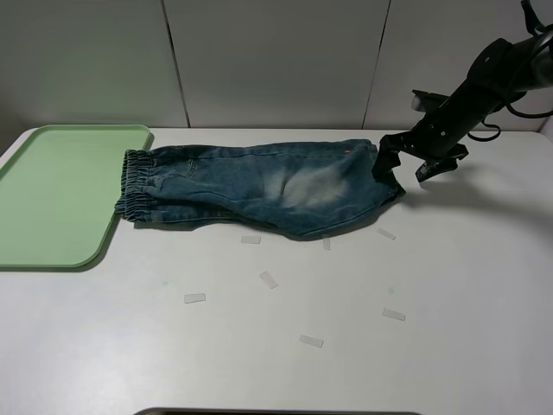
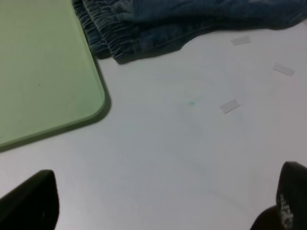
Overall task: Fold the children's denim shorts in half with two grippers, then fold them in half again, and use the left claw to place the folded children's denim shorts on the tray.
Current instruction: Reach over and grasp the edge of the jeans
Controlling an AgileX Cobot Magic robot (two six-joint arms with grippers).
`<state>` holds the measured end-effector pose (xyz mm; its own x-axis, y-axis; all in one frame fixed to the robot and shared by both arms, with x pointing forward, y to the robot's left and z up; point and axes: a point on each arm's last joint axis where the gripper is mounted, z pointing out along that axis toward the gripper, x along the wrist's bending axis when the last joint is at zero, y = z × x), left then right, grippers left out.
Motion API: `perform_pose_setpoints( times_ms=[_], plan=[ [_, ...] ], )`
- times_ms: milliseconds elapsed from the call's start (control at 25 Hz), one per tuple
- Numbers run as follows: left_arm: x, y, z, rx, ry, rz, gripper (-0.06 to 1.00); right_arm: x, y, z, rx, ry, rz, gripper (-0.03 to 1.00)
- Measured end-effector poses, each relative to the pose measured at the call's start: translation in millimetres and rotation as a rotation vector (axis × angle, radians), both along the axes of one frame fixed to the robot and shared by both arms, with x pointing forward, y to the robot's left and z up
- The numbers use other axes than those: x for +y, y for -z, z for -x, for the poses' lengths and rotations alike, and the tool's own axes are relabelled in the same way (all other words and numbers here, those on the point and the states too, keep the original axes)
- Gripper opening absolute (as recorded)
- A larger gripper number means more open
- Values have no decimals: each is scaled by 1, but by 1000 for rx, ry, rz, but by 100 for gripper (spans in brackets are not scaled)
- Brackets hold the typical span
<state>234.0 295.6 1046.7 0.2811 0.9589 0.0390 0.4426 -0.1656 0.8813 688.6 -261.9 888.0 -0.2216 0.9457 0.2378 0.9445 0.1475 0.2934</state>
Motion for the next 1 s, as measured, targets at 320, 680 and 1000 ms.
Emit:
perform_pose_setpoints(
  times_ms=[320,680,1000],
  plan=[
    [0,0,0,0,0,0,90,3,11,-6,37,18,-47,69],
    [0,0,0,1,1,0,90,23,11,-2,94,32,-155,66],
    [0,0,0,1,1,0,90,37,15,3,143,-4,-163,8]
  ],
)
